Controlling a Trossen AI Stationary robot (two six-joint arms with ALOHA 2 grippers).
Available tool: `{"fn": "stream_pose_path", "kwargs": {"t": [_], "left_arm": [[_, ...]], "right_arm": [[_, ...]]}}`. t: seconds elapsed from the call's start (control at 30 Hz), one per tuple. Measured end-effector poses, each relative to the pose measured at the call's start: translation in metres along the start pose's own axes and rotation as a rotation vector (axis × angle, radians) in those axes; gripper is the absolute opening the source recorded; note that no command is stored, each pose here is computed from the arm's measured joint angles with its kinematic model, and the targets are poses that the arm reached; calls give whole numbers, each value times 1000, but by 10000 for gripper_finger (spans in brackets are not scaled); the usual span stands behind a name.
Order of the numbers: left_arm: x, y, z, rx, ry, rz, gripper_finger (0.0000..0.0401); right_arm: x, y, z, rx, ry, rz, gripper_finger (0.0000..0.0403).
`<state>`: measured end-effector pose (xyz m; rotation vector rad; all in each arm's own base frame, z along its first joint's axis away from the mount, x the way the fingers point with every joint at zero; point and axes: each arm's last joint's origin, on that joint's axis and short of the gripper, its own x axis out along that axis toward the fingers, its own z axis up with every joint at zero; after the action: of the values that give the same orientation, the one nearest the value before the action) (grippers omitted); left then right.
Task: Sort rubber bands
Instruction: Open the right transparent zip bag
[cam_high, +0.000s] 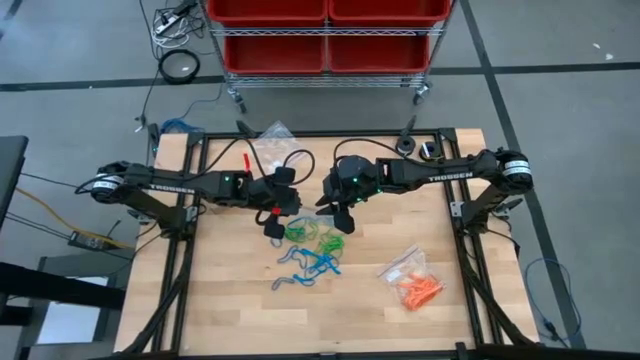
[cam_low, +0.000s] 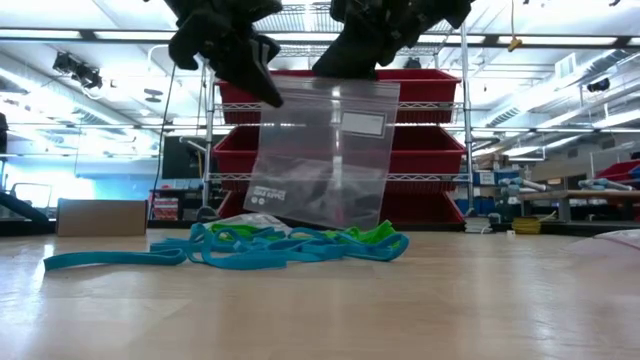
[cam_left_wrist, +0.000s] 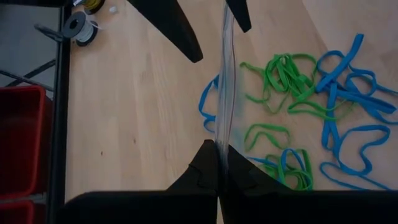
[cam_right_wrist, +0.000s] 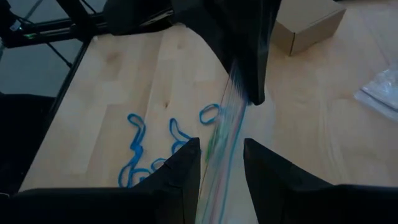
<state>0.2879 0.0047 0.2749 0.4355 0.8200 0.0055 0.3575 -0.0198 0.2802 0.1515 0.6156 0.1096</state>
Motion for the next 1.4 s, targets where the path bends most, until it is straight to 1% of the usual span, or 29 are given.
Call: {"fn": "stream_pose_path", "kwargs": {"t": [0.17, 0.47, 0.7, 1.4], "left_arm": [[0, -1, 1, 2, -4, -1, 0], [-1, -5, 5, 11, -33, -3, 0], [-1, -5, 4, 11, -30, -4, 0], [-1, -6, 2, 9, -4, -15, 0]], "right_arm": [[0, 0, -1, 1, 5, -7, 112], [0, -2, -6, 2, 58, -57, 112], [0, -1, -1, -10, 12, -31, 112], [0, -1, 3, -31, -31, -29, 112]]}}
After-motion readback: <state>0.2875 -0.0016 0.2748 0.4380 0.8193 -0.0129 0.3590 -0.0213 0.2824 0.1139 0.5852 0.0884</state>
